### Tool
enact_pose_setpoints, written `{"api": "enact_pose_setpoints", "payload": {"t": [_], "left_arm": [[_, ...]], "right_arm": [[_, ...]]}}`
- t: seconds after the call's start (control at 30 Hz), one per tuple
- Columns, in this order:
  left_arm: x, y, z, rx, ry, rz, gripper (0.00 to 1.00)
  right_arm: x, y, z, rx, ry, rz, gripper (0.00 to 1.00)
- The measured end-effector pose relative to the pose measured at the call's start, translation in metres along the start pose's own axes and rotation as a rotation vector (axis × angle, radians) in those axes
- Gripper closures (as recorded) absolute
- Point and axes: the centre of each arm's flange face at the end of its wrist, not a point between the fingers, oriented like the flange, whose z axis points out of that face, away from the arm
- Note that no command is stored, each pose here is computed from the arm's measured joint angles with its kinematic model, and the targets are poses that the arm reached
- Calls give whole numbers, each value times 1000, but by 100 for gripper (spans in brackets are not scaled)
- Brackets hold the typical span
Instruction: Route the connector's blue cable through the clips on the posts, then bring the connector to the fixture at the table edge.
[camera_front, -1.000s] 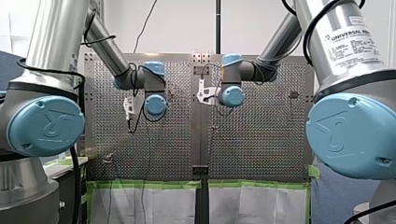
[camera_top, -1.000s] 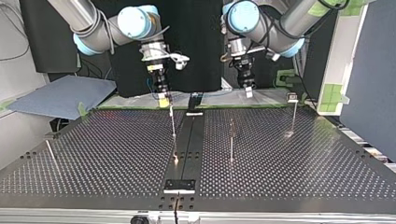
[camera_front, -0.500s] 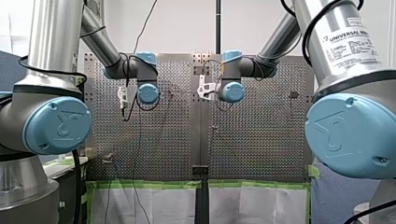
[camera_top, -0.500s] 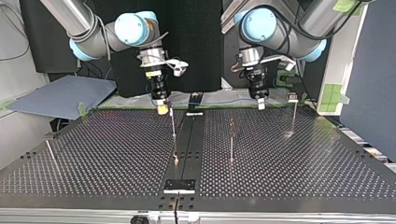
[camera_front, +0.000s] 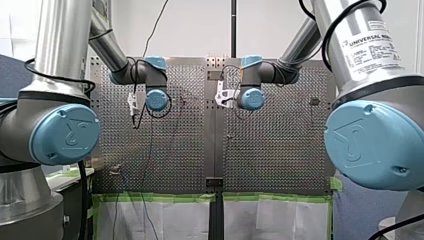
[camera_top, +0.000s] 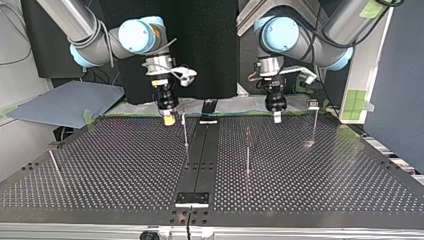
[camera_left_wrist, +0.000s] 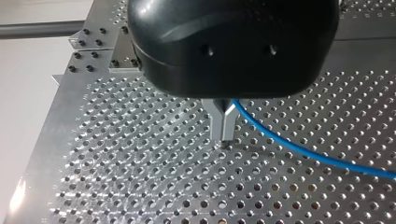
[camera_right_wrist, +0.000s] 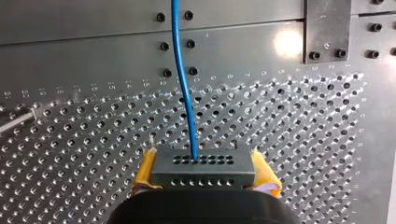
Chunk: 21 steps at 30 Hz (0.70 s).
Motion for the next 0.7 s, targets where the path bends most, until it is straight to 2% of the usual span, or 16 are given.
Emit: {"api": "enact_pose_setpoints", "payload": {"t": [0.17, 0.5, 0.7], "left_arm": [[8, -4, 11, 22, 8, -7, 100], [6, -6, 31, 37, -14, -29, 100], [14, -9, 43, 49, 2, -21, 100]], "right_arm": [[1, 1, 5, 2, -4, 0, 100], [-2, 4, 13, 2, -8, 1, 100], [-10, 5, 19, 3, -19, 0, 100]]}}
